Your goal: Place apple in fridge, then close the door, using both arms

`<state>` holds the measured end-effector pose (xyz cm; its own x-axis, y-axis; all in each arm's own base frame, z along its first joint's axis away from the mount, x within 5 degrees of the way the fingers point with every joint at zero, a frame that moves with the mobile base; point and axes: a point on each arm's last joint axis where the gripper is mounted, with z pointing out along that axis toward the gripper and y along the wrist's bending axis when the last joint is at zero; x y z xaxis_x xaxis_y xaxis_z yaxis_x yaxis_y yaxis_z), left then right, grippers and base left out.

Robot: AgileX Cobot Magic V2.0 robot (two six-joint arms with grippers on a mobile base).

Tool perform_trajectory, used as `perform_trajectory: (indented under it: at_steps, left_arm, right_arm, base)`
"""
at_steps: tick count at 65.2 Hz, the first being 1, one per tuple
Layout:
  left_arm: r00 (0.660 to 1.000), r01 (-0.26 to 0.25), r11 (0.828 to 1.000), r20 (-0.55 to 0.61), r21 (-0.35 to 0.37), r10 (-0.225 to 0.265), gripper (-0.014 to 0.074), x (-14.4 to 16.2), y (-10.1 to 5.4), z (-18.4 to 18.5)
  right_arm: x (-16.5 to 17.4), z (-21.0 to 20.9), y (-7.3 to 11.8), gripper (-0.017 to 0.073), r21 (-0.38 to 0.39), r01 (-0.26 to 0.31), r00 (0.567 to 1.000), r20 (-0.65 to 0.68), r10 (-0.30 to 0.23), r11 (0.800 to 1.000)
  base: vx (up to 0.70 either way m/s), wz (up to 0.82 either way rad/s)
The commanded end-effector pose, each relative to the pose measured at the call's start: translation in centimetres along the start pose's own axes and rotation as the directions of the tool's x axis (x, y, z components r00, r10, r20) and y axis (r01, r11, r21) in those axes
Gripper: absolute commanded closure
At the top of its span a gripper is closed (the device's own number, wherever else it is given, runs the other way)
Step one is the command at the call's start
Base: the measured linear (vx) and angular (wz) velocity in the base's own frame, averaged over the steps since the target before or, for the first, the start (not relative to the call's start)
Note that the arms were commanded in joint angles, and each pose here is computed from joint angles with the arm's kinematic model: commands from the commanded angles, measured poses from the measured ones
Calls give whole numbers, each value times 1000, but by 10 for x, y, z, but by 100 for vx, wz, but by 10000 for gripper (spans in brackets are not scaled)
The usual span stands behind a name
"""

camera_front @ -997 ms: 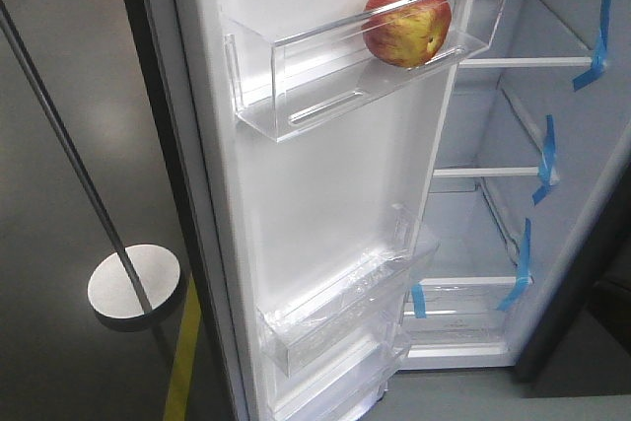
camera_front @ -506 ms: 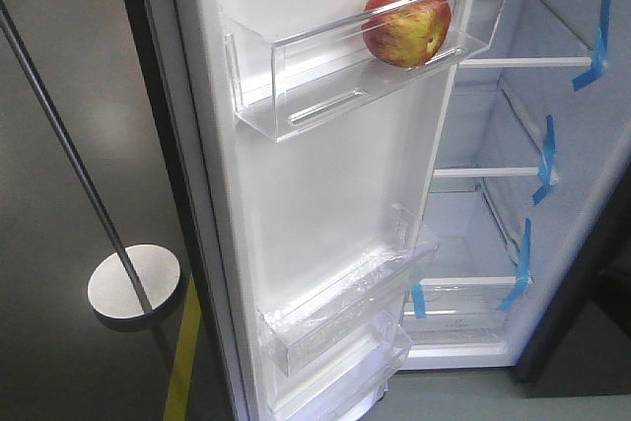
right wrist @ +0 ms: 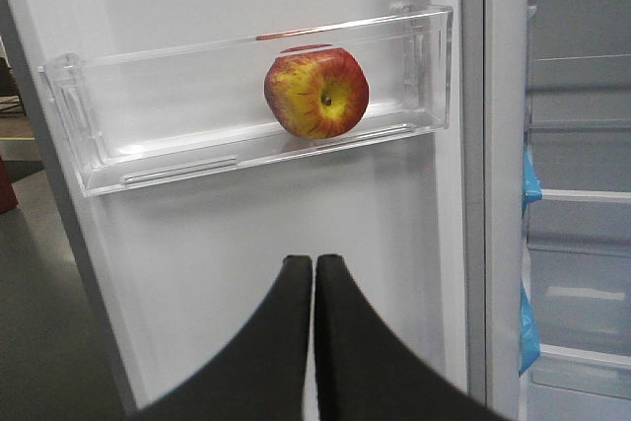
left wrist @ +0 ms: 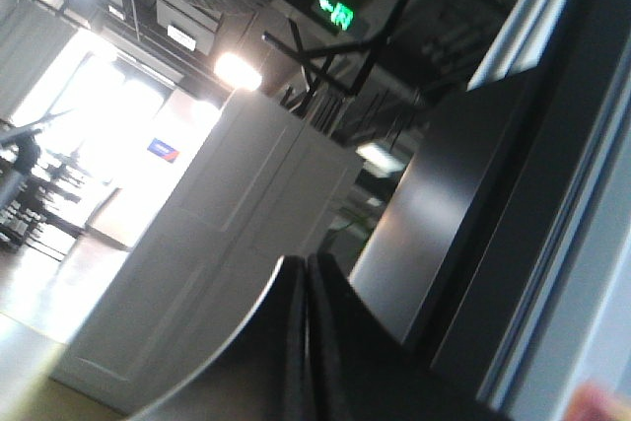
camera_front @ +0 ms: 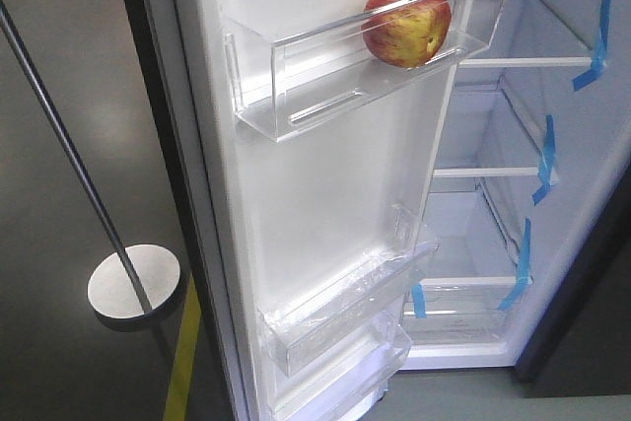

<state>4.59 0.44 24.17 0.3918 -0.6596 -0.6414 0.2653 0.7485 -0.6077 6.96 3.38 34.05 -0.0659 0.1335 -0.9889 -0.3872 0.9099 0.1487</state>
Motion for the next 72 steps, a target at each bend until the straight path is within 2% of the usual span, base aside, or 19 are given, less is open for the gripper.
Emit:
perform_trajectory:
  at_steps: [1,3,7,10,12,23,32,35,41,45,52,59,63,68,72]
  left_arm:
    - [976,196,978,83,73,-202,600,-13,-9,0]
    - [967,236,968,80,80,-242,600,-14,-10,0]
    - [936,336,936,75,104,-344,600,-15,-12,0]
    - [919,377,918,69,124,-387,600,-19,-16,1]
    - [914,387,911,67,144,-400,600,-22,-20,2]
    - [926,351,903,52,248,-374,600,-51,-55,12]
    - [954,279,917,28,285,-299,600,-73,-83,36]
    - [958,272,919,8,285,-286,600,-78,-91,48]
    - [953,301,919,-52,252,-298,600,-80,-98,77]
    - [950,311,925,-103,219,-295,600,-76,-98,101]
    - [933,332,921,-213,205,-290,600,-61,-97,145]
    - [901,379,897,-313,228,-301,600,-43,-93,191]
    - [884,400,890,-351,221,-310,597,-32,-87,218]
    - [846,461,857,-407,231,-346,591,-16,-81,250]
    - [811,518,817,-451,254,-373,577,-5,-77,271]
  right_arm:
    - [-13,-1,-2,562,33,-13,997,75,11,999]
    - [-13,-1,-2,562,33,-13,997,76,11,999]
    - [-13,-1,-2,562,33,-13,997,76,11,999]
    - [-13,-1,-2,562,34,-10,997,75,7,999]
    - [-13,-1,-2,562,34,-9,997,75,6,999]
    - [-13,-1,-2,562,34,-9,997,76,6,999]
    - [-13,-1,-2,562,35,-9,997,77,6,999]
    - [-13,-1,-2,562,35,-9,997,77,6,999]
    - [-13,-1,-2,562,34,-9,997,76,6,999]
    - [-13,-1,-2,562,33,-9,997,75,6,999]
    - [-13,-1,-2,562,33,-9,997,75,6,999]
    - [-13,-1,-2,562,33,-9,997,75,6,999]
    - [-13,-1,-2,562,33,-9,997,75,6,999]
    - [-13,-1,-2,562,33,-9,997,75,6,999]
    - [-13,-1,-2,562,33,-9,997,75,6,999]
  base:
    - [0,0]
    - [0,0]
    - [0,0]
    - [0,0]
    - [0,0]
    - [0,0]
    - [0,0]
    - [0,0]
    - [0,0]
    - [0,0]
    - [0,0]
    - [0,0]
    - [0,0]
    - [0,0]
    - [0,0]
